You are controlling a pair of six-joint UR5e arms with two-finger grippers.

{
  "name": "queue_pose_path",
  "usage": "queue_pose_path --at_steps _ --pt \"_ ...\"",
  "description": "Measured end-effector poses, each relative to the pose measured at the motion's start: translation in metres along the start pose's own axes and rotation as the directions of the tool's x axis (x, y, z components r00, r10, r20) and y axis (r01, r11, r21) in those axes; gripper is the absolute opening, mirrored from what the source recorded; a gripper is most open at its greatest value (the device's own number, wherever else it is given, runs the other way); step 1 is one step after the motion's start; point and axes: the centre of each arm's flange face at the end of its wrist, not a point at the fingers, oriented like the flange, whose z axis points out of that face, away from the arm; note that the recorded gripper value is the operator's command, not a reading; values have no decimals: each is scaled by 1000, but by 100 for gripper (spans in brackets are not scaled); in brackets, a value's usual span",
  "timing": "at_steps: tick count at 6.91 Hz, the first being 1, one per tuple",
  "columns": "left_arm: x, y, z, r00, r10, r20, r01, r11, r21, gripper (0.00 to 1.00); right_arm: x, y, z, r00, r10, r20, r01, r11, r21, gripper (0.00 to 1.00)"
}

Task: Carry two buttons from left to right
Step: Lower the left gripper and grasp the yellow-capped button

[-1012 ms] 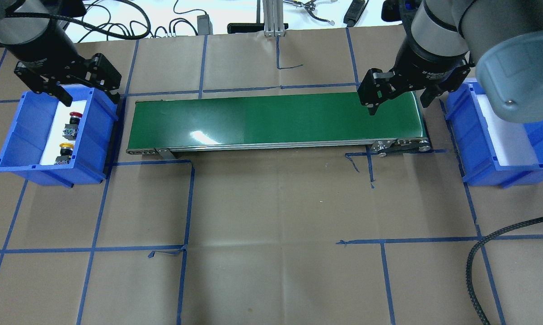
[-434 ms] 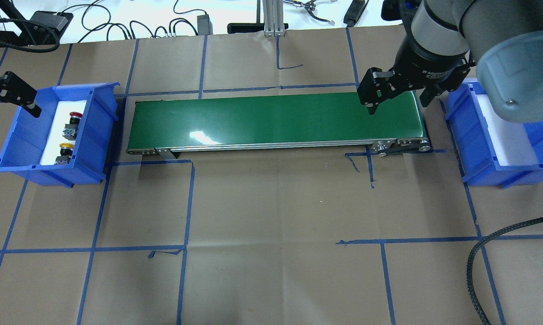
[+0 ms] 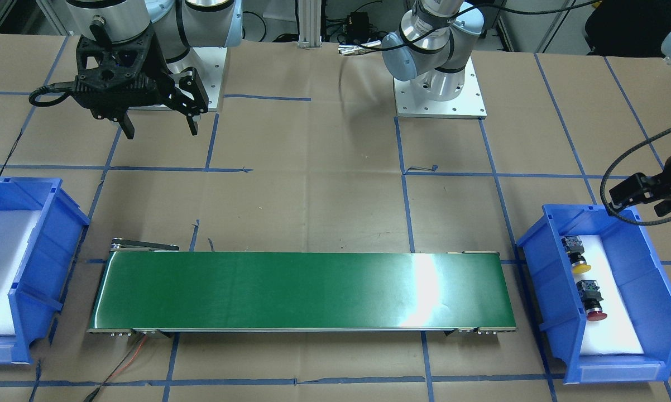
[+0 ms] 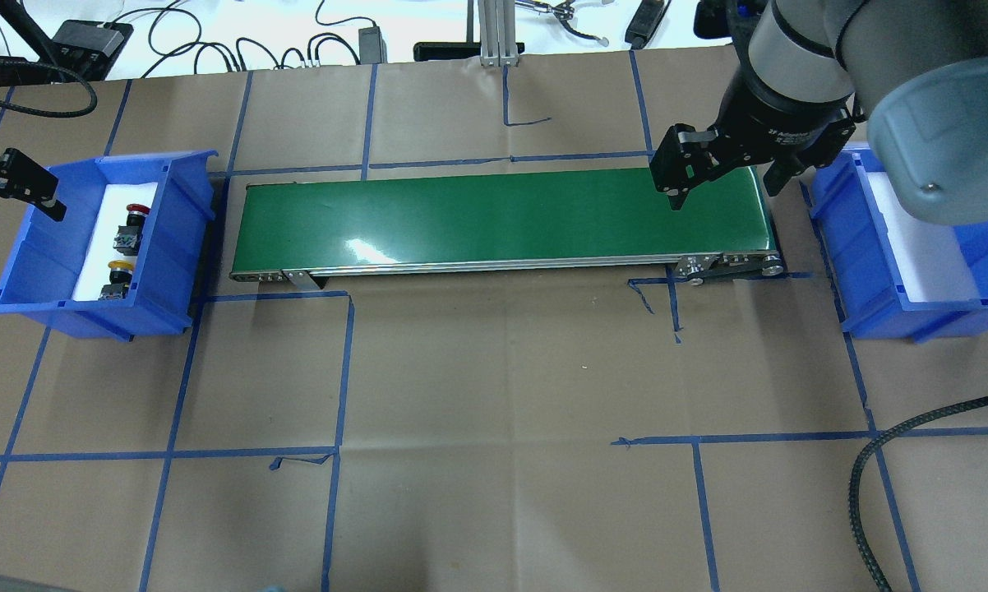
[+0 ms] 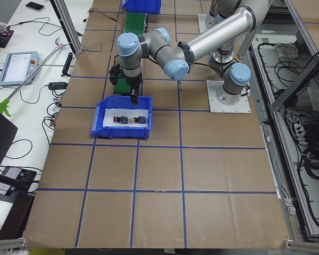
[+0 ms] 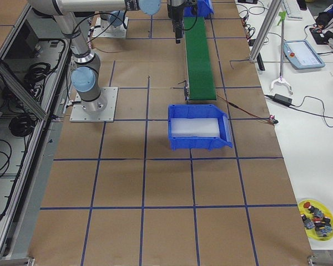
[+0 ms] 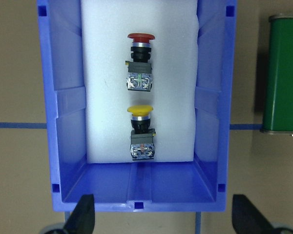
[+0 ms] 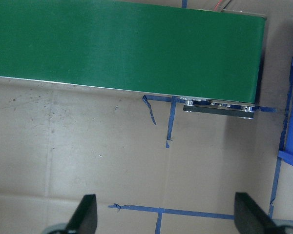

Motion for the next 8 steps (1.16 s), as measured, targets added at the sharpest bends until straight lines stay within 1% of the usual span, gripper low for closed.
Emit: queue_pose_path --at_steps 1,4,6,8 --pt "-6 -9 24 1000 4 2 -4 1000 8 100 0 0 0 1000 0 0 0 1000 -1 100" --pt "-19 -32 96 1000 10 -8 -10 1000 -8 100 0 1 2 1000 0 0 0 1000 -4 100" --pt "-17 -27 133 1000 10 3 -10 1000 -1 100 0 0 0 1000 0 0 0 1000 0 100" --pt "-13 -18 162 1000 7 10 -7 1000 3 100 0 -1 -1 1000 -2 0 2 1000 2 100"
